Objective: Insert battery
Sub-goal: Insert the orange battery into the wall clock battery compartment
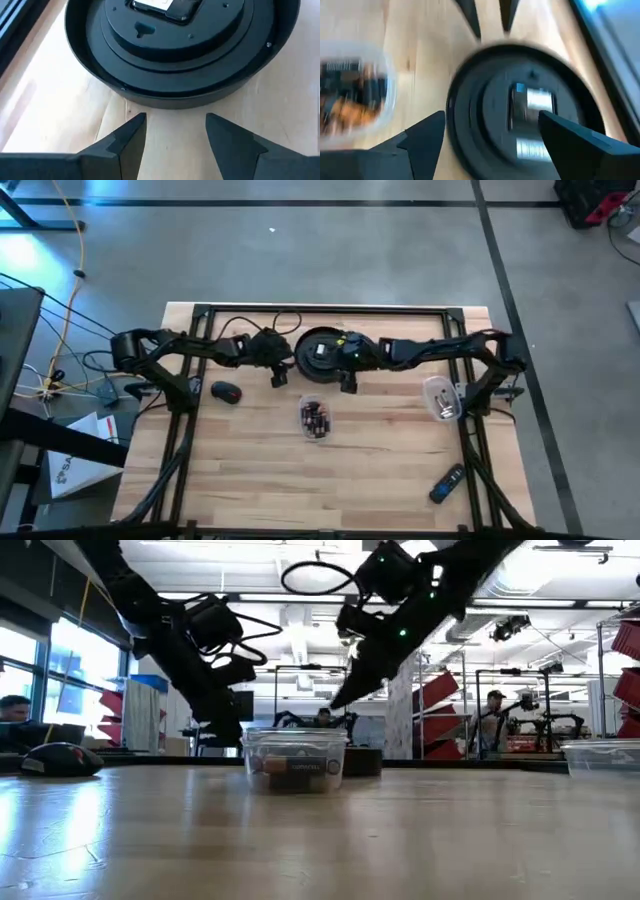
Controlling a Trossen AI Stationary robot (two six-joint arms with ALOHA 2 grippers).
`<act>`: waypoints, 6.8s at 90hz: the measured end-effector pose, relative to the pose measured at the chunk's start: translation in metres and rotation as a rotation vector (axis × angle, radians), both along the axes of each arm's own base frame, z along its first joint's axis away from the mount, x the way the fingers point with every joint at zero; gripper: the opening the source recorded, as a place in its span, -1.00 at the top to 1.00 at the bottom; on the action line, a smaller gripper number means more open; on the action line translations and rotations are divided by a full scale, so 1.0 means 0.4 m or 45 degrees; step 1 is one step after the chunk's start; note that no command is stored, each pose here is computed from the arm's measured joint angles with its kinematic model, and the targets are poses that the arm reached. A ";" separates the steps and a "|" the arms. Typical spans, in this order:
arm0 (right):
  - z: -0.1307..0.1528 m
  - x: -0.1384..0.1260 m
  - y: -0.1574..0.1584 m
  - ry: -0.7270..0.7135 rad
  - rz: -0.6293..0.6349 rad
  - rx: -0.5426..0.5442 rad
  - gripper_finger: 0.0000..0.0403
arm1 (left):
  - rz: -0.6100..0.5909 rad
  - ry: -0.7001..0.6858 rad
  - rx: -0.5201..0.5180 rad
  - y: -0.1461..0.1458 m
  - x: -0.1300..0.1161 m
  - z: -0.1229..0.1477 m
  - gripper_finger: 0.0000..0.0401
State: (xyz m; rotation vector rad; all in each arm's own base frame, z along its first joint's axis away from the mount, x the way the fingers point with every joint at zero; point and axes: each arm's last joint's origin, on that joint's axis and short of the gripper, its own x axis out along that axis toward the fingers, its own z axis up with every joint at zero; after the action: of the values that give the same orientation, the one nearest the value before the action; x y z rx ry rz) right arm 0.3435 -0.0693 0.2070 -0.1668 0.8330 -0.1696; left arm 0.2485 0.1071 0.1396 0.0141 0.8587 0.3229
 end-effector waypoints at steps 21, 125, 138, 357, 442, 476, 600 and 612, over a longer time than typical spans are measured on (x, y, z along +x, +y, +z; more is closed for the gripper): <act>0.030 -0.001 0.059 -0.026 0.160 0.206 -0.43 | -0.053 -0.006 -0.015 -0.033 0.013 0.000 0.06; -0.012 0.099 0.303 0.104 0.394 0.199 -0.10 | 0.043 -0.182 0.138 -0.342 0.095 -0.063 0.06; 0.006 0.093 0.300 0.202 0.369 0.139 -0.07 | -0.030 -0.332 0.095 -0.332 0.132 -0.075 0.06; -0.139 0.092 0.244 0.589 0.520 0.182 0.53 | -0.084 -0.428 0.033 -0.324 0.147 -0.068 0.06; -0.131 0.110 0.245 0.676 0.535 0.164 0.53 | -0.085 -0.413 0.039 -0.324 0.146 -0.070 0.06; -0.130 0.099 0.267 0.747 0.629 -0.010 0.53 | -0.086 -0.412 0.038 -0.324 0.146 -0.071 0.06; 0.023 0.122 0.257 0.502 0.350 0.143 0.95 | 0.035 -0.266 0.203 -0.277 0.090 0.017 0.06; 0.092 0.102 0.224 0.399 0.264 0.143 0.95 | 0.094 -0.252 0.195 -0.245 0.089 0.014 0.06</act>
State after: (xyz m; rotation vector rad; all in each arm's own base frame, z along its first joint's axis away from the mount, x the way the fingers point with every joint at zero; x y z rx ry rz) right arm 0.3842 0.0205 0.2437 -0.1753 1.1277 0.1013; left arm 0.2839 0.0090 0.1452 0.0918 0.6382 0.4514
